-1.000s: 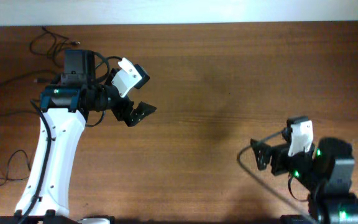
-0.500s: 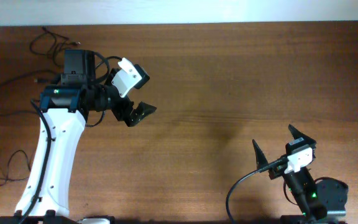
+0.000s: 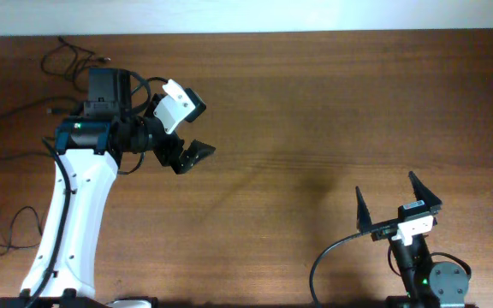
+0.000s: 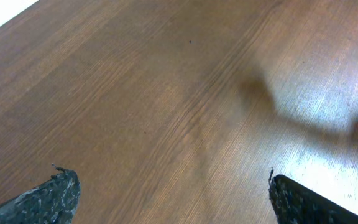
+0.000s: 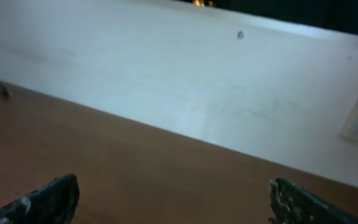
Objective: Untangle cables
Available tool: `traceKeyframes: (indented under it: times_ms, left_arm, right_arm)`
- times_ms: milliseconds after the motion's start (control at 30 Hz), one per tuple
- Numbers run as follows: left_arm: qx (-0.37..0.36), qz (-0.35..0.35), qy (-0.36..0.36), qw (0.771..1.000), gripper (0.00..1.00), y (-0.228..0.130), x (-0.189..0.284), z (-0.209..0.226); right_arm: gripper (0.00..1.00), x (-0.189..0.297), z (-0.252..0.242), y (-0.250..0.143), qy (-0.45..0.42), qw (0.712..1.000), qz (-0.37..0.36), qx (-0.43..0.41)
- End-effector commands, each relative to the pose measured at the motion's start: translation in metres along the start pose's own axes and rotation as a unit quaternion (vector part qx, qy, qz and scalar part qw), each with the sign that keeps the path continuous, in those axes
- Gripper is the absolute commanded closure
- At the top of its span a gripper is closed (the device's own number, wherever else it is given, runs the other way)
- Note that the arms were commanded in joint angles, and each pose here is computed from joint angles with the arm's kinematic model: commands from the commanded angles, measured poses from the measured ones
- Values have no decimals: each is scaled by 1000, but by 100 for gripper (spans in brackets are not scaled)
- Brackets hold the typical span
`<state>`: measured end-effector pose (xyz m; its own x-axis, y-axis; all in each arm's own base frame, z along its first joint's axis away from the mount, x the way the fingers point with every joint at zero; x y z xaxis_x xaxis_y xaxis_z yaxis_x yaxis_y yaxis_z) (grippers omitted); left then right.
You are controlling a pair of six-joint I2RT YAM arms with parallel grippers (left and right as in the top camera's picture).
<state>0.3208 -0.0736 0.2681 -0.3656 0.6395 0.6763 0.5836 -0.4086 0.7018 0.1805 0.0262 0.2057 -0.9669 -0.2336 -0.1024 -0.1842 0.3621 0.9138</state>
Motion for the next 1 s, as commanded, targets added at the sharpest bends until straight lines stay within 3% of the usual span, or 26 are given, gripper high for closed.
traceKeyframes:
  times_ms: [0, 133, 300, 533, 633, 967]
  left_arm:
    - [-4, -9, 4, 1000, 1, 6, 6, -4]
    - [-4, -9, 4, 1000, 1, 6, 6, -4]
    - [-4, -9, 4, 1000, 1, 6, 6, -4]
    - [-4, -9, 4, 1000, 1, 6, 6, -4]
    - [-4, -9, 4, 1000, 1, 6, 6, -4]
    - [-4, -9, 4, 1000, 1, 6, 6, -4]
  right_arm:
    - [2, -1, 0, -11, -21, 1000, 4, 2]
    - [2, -1, -1, -15, -25, 1000, 16, -5]
    - [2, 2, 9, -43, 0, 996, 92, -23]
    - [2, 2, 6, -44, -16, 995, 96, -33]
    - [2, 5, -5, -51, -72, 985, 116, -101]
    - [1, 6, -8, -53, -87, 984, 124, -95]
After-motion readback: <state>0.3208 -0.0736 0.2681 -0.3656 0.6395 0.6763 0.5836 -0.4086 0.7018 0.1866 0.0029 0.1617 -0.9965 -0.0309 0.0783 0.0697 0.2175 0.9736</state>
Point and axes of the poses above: each gripper's point midway between its finger pads, its own x axis back along the fingers, its own z axis along the line the jaws close on, y = z × x, the point moved 6 cm from there along x, back along the fingers, and after that the axes turned 12 degrees about x, right-handed, at the moved point
